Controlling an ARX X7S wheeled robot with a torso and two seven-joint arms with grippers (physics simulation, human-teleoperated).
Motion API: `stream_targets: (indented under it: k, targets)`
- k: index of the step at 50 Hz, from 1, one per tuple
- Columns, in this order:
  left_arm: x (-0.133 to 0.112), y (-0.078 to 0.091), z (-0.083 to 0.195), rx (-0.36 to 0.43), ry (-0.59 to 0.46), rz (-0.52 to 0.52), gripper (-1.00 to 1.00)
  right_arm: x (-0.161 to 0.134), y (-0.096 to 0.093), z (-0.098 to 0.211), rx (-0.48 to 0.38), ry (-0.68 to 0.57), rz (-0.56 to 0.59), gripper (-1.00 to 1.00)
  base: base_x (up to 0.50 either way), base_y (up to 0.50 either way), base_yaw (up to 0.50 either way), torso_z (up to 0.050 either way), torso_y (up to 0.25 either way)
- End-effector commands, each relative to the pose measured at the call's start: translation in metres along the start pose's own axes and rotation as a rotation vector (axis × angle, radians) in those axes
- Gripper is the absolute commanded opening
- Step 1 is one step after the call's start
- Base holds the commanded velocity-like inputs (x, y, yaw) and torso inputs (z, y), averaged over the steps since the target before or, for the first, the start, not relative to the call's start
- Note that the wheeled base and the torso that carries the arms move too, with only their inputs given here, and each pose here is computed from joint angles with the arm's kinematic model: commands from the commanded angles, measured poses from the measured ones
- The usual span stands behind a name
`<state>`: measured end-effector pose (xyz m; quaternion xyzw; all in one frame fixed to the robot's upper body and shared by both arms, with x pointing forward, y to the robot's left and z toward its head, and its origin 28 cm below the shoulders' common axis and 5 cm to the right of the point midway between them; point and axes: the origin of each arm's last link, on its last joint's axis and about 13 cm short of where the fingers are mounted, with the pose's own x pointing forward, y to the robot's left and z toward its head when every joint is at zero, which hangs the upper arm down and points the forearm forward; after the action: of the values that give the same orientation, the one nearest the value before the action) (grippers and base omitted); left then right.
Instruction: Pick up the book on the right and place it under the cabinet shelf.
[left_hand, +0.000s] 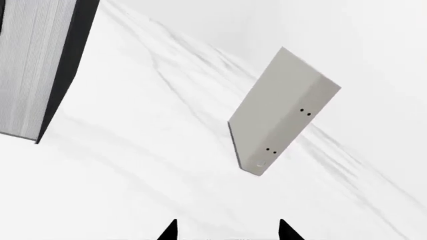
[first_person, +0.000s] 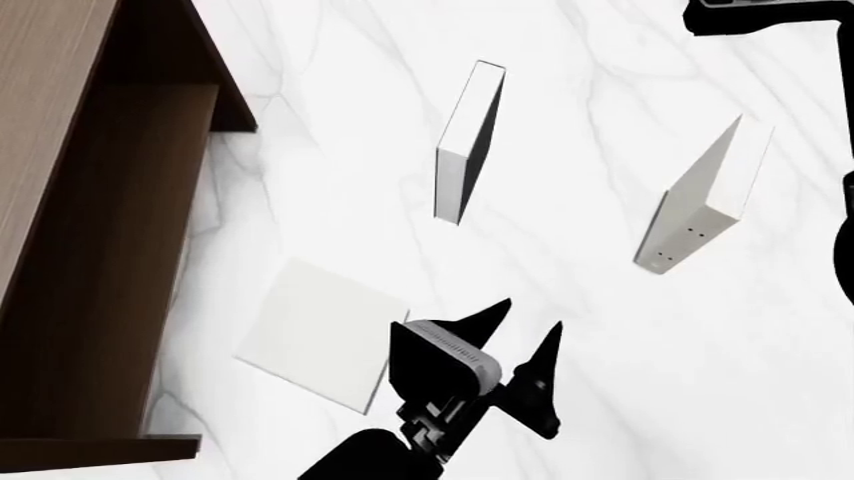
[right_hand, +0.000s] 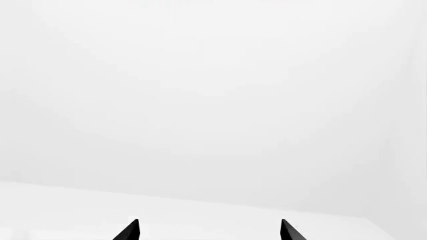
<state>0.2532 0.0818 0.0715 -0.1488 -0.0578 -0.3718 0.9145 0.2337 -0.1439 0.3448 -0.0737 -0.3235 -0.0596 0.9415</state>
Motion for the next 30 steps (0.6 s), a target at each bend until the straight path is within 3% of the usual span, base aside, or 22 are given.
stream_targets:
  k: [1, 30]
  targets:
    - [-0.021, 0.033, -0.010, -0.073, 0.112, 0.318, 1.00, -0.001, -0.001, 0.002, 0.000, -0.004, -0.001, 1.00, 0.00, 0.00, 0.00, 0.000, 0.000]
    - [-0.037, 0.045, -0.002, -0.038, 0.103, 0.387, 1.00, -0.002, -0.001, 0.002, -0.001, -0.004, 0.000, 1.00, 0.00, 0.00, 0.00, -0.001, -0.005]
